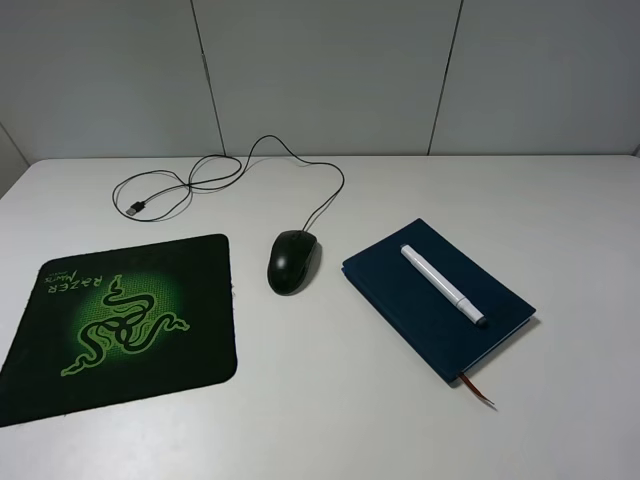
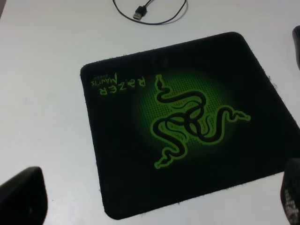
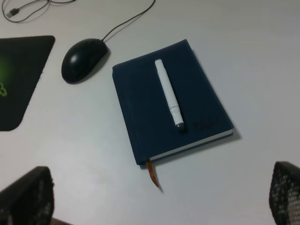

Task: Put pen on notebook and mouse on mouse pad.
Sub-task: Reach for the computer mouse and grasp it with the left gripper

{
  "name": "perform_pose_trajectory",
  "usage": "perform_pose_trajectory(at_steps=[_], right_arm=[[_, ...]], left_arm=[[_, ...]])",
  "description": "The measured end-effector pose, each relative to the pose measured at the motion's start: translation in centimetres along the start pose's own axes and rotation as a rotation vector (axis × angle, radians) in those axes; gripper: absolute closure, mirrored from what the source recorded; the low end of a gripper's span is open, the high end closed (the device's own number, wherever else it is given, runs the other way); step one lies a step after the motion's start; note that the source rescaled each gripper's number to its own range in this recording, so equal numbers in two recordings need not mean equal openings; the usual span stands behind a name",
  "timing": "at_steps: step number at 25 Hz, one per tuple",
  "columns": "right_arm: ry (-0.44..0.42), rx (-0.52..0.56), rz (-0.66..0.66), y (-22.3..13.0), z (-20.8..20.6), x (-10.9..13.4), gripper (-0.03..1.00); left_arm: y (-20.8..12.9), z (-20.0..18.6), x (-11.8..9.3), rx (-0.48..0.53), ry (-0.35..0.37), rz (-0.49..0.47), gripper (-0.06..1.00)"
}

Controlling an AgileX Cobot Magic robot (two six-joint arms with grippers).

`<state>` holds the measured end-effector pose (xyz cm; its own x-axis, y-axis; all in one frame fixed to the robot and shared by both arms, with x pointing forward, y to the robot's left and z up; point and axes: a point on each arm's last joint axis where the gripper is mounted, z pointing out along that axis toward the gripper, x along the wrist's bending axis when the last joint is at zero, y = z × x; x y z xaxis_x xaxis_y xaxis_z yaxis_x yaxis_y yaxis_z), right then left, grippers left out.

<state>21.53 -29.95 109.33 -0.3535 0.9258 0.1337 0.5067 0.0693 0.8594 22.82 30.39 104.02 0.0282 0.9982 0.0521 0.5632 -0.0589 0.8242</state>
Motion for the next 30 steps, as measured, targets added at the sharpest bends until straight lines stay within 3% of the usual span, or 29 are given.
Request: perform_pose_trajectory(at_steps=[5, 8, 13, 18, 25, 30], right_arm=[[-0.033, 0.041, -0.005, -1.6, 1.3, -0.5, -0.03], [-0.116, 0.055, 0.004, -2.1, 2.0, -0.9, -0.03], [-0.252, -0.062, 0.026, -2.4, 2.5, -1.4, -0.03], [-0.37, -0.101, 0.079, -2.4, 3.1, -1.5, -0.03], [-0.488, -0.12, 0.14, -2.5, 3.4, -1.5, -0.03], [-0.518, -0.122, 0.156, -2.5, 3.4, -1.5, -0.03]], left_arm=[[0.0, 0.0, 0.0, 0.0, 0.0, 0.0, -0.06], [0.0, 0.0, 0.0, 0.0, 0.0, 0.0, -0.06], [0.0, 0.0, 0.0, 0.0, 0.0, 0.0, -0.06], [0.0, 0.0, 0.0, 0.0, 0.0, 0.0, -0.06], [0.0, 0.0, 0.0, 0.0, 0.0, 0.0, -0.06], [0.0, 0.0, 0.0, 0.0, 0.0, 0.0, -0.06]])
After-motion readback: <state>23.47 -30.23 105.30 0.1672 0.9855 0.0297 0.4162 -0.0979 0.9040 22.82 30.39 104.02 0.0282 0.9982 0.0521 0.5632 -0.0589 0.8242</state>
